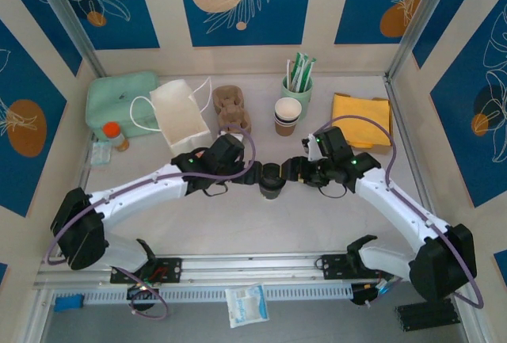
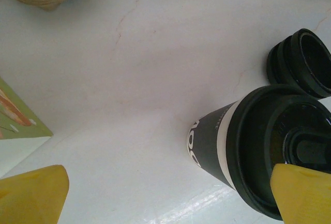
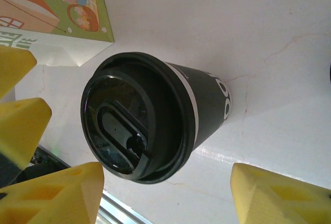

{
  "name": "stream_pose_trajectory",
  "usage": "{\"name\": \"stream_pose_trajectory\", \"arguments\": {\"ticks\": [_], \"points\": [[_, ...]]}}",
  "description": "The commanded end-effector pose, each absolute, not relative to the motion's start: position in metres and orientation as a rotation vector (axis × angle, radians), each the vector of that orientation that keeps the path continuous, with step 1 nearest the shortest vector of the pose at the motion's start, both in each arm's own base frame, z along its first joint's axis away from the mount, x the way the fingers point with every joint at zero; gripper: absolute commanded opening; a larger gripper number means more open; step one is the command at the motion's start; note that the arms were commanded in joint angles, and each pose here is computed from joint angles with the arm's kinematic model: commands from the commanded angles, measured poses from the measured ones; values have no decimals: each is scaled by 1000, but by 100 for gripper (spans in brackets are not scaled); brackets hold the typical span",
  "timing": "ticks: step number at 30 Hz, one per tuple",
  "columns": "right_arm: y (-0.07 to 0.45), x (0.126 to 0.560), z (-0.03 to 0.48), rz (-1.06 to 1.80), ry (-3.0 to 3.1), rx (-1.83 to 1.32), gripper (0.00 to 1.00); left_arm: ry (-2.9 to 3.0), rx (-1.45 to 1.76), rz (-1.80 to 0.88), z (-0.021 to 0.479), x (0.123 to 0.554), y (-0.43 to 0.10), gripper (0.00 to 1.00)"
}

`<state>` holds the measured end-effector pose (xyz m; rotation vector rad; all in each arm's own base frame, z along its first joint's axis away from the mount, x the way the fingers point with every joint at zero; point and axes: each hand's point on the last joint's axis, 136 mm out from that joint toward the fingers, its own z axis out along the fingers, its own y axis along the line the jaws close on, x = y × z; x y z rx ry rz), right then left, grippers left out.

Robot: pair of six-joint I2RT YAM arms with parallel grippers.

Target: Pack the takeout coffee

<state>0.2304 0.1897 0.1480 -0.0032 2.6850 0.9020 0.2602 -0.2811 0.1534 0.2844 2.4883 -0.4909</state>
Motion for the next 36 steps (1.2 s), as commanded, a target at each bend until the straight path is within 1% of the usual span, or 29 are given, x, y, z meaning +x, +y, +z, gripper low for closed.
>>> {"name": "stream_pose_trajectory", "arguments": {"ticks": [1,17,25,32,36], "points": [[195,239,156,889,2654,-48,66,2508,267,-502,143,261,-284,100],[197,246,134,858,2699,-37,63,2546,275,-439,117,262,-281,99],[192,242,118,832,2729,-13,62,2566,272,-419,104,260,-277,99],[181,233,93,794,2778,65,60,2589,266,-412,93,255,-273,99],[178,230,90,797,2786,89,60,2586,261,-428,96,254,-274,99]]}}
